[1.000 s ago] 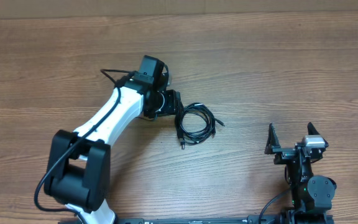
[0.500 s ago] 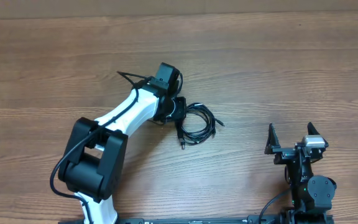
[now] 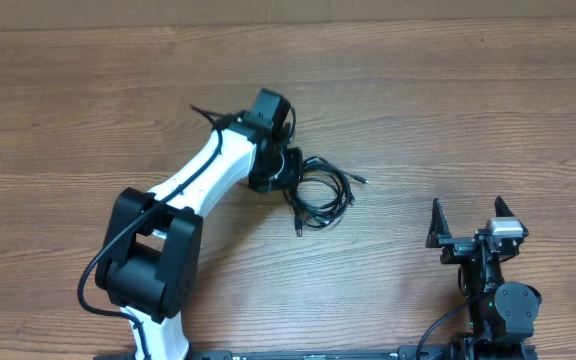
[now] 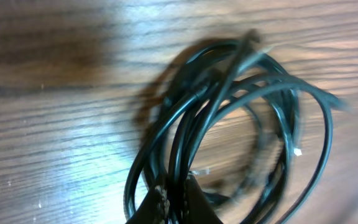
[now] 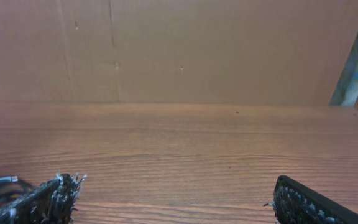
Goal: Untangle cables
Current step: 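Lower the left gripper and pinch a black cable from the coil, then lift the grasped cable up and left, pulling it from the bundle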
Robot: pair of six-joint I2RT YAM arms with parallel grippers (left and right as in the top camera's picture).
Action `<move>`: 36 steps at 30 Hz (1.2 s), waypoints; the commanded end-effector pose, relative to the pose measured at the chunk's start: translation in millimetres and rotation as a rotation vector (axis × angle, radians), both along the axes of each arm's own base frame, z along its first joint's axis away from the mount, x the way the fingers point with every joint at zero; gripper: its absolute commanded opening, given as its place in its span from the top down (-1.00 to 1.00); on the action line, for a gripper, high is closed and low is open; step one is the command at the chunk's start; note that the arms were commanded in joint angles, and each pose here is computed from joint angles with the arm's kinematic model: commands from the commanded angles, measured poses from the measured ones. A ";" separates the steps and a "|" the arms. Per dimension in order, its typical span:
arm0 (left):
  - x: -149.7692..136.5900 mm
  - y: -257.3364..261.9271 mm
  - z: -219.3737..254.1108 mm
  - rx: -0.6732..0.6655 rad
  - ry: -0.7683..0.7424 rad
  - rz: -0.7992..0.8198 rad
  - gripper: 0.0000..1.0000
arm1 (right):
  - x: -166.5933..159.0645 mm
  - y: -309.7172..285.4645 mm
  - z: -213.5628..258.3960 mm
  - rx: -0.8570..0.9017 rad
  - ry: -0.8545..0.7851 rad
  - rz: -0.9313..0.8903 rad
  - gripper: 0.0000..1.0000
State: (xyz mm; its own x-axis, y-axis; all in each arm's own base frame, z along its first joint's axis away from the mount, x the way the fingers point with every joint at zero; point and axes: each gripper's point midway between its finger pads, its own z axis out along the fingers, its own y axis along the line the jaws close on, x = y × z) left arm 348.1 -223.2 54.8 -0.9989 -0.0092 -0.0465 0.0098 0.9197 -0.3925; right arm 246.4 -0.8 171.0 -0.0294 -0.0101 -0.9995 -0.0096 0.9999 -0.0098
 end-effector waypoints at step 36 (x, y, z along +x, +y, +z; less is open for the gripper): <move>-3.5 75.3 312.7 -0.245 -0.599 0.289 0.90 | 0.0 0.1 -1.3 0.005 -0.006 0.001 -1.00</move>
